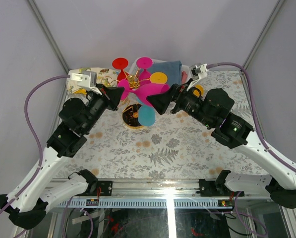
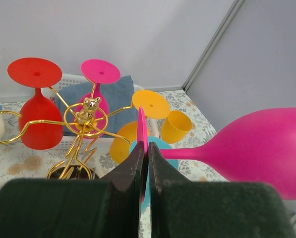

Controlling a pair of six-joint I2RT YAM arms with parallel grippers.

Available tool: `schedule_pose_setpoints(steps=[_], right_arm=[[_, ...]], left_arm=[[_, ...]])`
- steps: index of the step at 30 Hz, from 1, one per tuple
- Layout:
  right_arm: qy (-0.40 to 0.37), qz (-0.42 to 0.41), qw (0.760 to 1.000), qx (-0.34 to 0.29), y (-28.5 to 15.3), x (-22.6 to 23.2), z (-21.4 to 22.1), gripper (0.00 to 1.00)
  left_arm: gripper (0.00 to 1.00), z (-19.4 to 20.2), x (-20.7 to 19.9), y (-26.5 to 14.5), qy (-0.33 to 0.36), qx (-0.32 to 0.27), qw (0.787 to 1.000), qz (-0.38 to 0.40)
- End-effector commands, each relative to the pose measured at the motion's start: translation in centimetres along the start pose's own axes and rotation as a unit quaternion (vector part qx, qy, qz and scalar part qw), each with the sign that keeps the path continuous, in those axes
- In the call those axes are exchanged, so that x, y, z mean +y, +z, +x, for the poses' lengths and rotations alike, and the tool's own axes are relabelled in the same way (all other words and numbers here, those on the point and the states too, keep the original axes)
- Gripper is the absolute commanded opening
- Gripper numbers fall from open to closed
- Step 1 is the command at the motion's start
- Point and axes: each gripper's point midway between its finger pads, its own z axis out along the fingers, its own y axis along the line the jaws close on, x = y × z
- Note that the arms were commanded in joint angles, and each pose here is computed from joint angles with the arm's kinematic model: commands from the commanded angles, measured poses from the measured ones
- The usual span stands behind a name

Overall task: Place the wine glass upside down on the wine glass rack
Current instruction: Turn the wine glass upside down at the wine rack.

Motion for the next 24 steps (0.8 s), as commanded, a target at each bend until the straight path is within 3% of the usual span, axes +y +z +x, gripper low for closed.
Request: schedule_pose_setpoints(steps=[1,8,15,24], right_arm=[[-0.031,-0.012,0.998,-0.047,-2.0,1.0,-2.9,1.0],[-0.082,-0.006,0.996,-0.04,-4.6,0.4,-3.0,1.0],[-0.193,0.036,0.98,-0.015,-7.0,-2.3,-2.5,1.0],[-0.334,0.006,0.941,0.051,-8.1,-4.6,1.8,1.0]], left_arm=[[0.0,0.7,0.8,-0.3,0.032,0.009,0.999,-0.006],[0.0,1.1,1.5,-1.1,0.071,0.019,0.997,-0.012],[0.0,1.8,1.0,-3.6,0.138,0.025,0.99,0.034],[0.0,6.1,-2.1,-6.9,0.23,0.079,0.95,0.194]])
